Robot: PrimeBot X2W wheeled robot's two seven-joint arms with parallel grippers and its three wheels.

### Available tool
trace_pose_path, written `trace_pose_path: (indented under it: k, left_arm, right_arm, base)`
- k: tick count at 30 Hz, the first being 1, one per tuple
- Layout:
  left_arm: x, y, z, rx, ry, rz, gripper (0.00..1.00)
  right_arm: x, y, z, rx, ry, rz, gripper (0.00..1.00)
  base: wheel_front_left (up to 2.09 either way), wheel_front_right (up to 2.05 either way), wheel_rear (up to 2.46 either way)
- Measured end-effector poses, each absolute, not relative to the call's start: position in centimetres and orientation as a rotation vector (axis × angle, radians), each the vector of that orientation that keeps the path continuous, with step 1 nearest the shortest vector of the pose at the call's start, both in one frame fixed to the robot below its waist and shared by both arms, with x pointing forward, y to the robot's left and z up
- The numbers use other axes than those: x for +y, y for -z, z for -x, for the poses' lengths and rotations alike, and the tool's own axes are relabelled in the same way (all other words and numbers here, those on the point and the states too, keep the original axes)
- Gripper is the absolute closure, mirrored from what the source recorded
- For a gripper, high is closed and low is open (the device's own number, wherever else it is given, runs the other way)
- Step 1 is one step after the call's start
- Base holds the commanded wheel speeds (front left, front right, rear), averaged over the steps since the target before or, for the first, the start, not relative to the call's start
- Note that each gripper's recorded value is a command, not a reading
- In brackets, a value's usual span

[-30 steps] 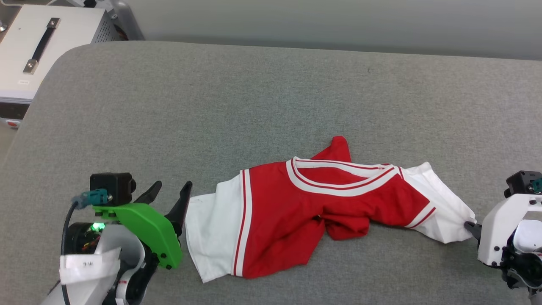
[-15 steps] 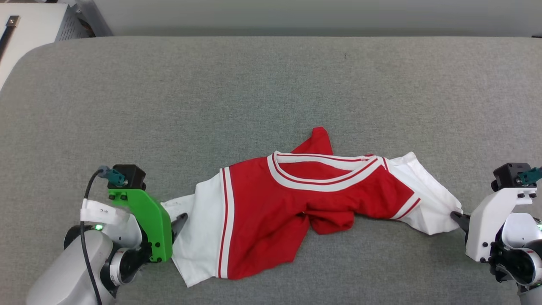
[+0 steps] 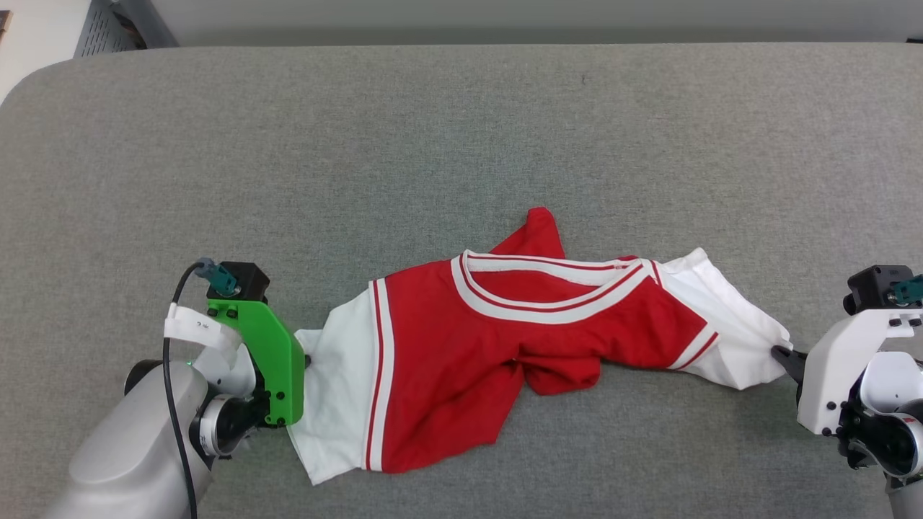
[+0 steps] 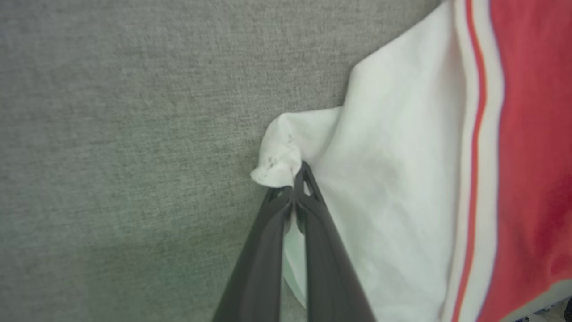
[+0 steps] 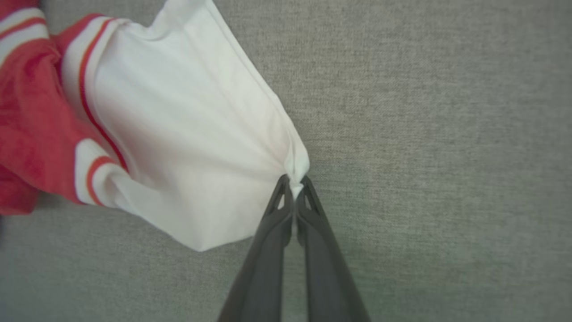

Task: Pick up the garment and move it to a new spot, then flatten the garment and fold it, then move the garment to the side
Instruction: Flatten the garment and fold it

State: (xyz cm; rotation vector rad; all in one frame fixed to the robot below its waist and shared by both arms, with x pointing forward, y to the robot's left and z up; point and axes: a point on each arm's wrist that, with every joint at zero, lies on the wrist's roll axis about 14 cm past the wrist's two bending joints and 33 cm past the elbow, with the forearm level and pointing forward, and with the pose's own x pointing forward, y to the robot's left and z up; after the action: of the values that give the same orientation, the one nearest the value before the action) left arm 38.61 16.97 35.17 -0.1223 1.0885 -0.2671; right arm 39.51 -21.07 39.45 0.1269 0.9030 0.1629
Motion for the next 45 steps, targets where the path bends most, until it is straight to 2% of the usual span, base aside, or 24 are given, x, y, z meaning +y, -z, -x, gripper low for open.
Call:
trace_pose_path:
  k: [6,7,14,32,45]
  left_arm:
    - [17.4,-36.6,-39.8,0.969,0.242,0.1,1.0]
    - [18.0,-38.7,-41.2,0.86,0.209,0.091,1.0]
    - [20.0,-47.3,-45.2,0.554,0.158,0.029,1.0]
    - [23.2,-68.1,-53.3,-0.04,0.004,-0.08,1.0]
    - [22.2,-79.0,-59.4,-0.376,-0.021,-0.189,1.0]
  right_arm:
    - [-21.5,-40.8,-40.1,0.847,-0.157,-0.117,1.0]
    - [-21.8,-41.8,-40.6,0.811,-0.153,-0.104,1.0]
    - [-22.1,-45.7,-42.6,0.701,-0.154,-0.08,1.0]
    - [-22.1,-64.9,-53.3,0.173,-0.118,-0.01,1.0]
    - [-22.4,-76.8,-60.0,-0.196,-0.06,-0.033,1.0]
  base:
    - [0.0,0.0,0.0]
    - [0.0,0.0,0.0]
    - [0.0,0.0,0.0]
    - [0.0,0.0,0.0]
    - [0.0,0.0,0.0]
